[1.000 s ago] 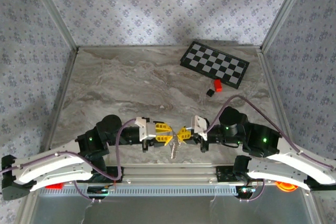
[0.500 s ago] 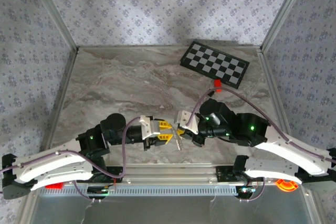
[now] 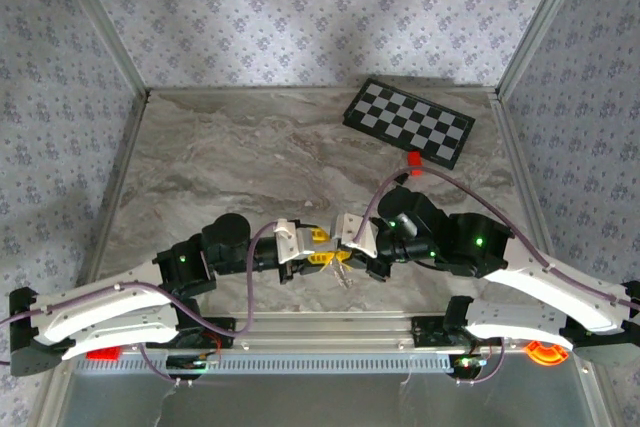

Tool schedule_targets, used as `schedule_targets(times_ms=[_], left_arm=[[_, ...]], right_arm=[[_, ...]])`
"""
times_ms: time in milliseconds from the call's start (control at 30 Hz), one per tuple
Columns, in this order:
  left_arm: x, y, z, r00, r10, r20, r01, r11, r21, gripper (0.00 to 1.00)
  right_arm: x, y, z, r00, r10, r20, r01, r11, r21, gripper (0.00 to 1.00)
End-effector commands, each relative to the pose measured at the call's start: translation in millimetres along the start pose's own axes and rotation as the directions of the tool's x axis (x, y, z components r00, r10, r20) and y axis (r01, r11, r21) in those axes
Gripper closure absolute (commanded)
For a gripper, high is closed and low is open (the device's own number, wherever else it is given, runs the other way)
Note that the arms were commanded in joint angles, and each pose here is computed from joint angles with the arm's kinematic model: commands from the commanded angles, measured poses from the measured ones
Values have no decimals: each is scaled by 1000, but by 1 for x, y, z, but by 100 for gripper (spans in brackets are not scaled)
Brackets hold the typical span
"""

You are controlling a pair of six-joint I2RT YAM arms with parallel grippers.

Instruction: Put the keys on the keyring

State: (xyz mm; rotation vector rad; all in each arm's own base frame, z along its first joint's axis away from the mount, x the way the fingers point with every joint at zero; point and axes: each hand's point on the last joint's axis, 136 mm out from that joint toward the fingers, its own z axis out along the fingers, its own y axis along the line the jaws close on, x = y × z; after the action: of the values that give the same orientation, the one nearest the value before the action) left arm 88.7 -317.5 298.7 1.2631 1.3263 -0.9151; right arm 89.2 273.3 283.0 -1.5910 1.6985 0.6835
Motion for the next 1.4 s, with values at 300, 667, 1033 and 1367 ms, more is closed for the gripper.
schedule_targets(times_ms=[300, 667, 1033, 1367], left_arm=[[-4, -3, 0, 1000, 20, 0, -20, 1000, 21, 75], [-4, -6, -3, 1000, 21, 19, -22, 999, 29, 94], [-24, -8, -13, 991, 15, 137, -19, 999, 32, 100], [-45, -15, -29, 968, 6, 251, -23, 998, 66, 100]], right_arm=[[-16, 1, -12, 997, -16, 70, 16, 1000, -9, 100], [-17, 2, -9, 997, -17, 74, 18, 1000, -19, 100], [-19, 3, -10, 992, -14, 124, 15, 1000, -12, 77], [-34, 8, -44, 943, -44, 329, 33, 999, 41, 43]])
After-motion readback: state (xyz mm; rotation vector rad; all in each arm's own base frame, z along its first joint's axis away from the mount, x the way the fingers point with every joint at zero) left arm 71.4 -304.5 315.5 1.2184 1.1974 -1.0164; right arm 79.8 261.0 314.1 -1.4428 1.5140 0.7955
